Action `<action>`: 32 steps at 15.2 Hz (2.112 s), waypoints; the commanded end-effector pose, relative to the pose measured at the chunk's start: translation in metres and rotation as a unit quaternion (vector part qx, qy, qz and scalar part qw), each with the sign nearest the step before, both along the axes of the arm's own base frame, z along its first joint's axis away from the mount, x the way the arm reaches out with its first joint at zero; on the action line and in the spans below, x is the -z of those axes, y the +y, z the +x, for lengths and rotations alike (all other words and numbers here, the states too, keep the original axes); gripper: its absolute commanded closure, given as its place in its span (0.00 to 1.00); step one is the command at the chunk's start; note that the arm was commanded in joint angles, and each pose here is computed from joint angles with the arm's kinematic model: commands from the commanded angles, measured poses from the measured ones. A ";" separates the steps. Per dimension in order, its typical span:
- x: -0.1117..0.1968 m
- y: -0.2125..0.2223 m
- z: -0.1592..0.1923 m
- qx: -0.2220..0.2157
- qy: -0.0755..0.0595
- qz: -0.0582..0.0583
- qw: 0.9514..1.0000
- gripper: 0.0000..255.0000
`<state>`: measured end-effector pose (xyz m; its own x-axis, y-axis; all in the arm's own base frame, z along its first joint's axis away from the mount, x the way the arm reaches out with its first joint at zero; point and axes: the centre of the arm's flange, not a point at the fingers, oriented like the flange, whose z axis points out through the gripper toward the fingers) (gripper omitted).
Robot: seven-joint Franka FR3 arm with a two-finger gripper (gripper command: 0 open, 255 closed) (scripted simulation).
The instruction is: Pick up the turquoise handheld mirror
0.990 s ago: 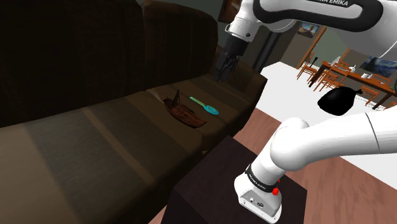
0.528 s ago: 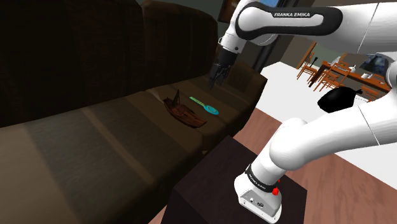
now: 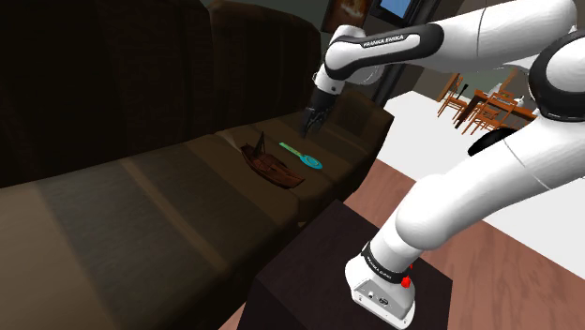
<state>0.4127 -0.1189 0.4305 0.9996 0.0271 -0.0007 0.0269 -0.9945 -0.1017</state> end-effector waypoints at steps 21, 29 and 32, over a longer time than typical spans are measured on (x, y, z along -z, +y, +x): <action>0.176 -0.159 0.096 0.021 0.011 -0.043 0.999 0.00; 0.204 -0.158 0.096 0.021 0.011 -0.043 0.999 1.00; 0.204 -0.159 0.095 0.021 0.011 -0.043 0.999 1.00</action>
